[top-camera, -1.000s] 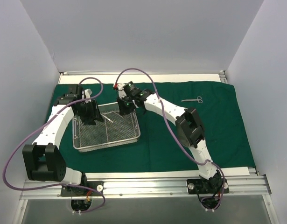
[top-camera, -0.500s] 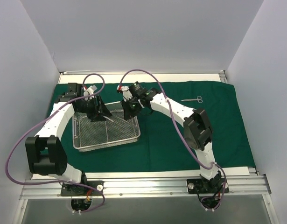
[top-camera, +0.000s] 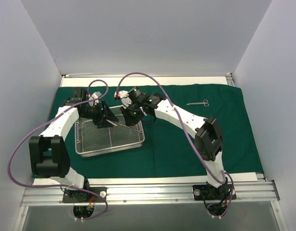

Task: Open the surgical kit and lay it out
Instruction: Place the medical item in the surgical kit.

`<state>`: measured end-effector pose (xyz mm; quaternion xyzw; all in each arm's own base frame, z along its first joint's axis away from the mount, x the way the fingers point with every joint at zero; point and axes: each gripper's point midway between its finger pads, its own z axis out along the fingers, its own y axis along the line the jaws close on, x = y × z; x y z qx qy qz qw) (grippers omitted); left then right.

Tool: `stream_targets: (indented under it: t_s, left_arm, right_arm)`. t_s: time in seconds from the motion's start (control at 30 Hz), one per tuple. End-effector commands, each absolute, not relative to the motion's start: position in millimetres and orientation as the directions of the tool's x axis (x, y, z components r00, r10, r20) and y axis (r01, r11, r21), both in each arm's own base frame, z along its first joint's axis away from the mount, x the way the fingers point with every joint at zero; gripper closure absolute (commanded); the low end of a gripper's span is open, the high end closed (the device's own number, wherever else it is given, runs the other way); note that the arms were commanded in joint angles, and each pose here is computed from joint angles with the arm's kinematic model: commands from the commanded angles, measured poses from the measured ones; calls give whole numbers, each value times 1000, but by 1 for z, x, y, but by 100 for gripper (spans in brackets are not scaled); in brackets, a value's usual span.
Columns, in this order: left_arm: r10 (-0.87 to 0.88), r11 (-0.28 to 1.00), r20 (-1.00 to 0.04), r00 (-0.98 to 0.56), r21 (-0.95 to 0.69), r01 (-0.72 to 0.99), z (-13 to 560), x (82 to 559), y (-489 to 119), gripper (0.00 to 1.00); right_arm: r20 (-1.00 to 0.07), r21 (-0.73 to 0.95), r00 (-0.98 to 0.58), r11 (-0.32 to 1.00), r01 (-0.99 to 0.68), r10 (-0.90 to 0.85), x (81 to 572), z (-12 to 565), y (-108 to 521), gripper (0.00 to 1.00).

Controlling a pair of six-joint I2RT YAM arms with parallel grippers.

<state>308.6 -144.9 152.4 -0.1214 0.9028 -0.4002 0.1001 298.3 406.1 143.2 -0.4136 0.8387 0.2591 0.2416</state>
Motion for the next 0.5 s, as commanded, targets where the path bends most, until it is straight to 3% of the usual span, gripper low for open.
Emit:
stream_targets:
  t_s: [0.0, 0.47]
  left_arm:
    - [-296, 626, -116, -948, -773, -101, 162, 313, -153, 37]
    - [-292, 658, -77, -953, -739, -142, 146, 316, -155, 42]
  right_arm:
    - [-660, 202, -505, 516, -832, -556, 299, 173, 401, 100]
    - [-680, 219, -495, 495, -841, -541, 295, 184, 411, 100]
